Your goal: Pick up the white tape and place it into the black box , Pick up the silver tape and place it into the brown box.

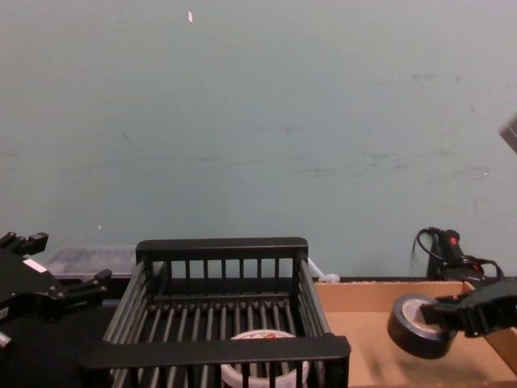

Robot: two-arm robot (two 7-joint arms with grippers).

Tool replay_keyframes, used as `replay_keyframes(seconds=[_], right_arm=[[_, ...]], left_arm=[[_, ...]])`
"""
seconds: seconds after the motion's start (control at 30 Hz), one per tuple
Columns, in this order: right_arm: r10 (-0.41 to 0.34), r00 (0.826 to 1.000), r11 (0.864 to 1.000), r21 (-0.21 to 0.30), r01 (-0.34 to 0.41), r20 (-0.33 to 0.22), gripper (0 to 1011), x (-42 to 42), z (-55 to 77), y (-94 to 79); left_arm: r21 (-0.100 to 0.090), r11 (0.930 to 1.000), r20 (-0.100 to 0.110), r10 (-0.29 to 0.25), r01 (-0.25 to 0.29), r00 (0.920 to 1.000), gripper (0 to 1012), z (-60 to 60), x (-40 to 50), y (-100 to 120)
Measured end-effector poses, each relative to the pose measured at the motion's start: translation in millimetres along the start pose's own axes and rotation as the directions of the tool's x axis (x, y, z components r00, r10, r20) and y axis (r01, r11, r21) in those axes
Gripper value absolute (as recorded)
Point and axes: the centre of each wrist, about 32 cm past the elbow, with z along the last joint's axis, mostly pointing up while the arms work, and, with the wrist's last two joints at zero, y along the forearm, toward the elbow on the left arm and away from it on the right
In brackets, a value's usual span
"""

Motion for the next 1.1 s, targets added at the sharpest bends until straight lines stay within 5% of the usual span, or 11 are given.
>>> replay_keyframes(seconds=[0.83, 1.1], right_arm=[[-0.024, 1.000, 1.000, 0.000, 0.024, -0.013, 199, 3.6, 0.8, 4.7], [-0.022, 1.000, 1.000, 0.000, 0.022, -0.013, 430, 3.4, 0.7, 4.7]], left_arm=[[0.000, 1.0000, 0.000, 0.000, 0.000, 1.0000, 1001, 0.0, 0.0, 0.0], [0.000, 1.0000, 0.000, 0.000, 0.000, 1.0000, 1001, 0.0, 0.0, 0.0]])
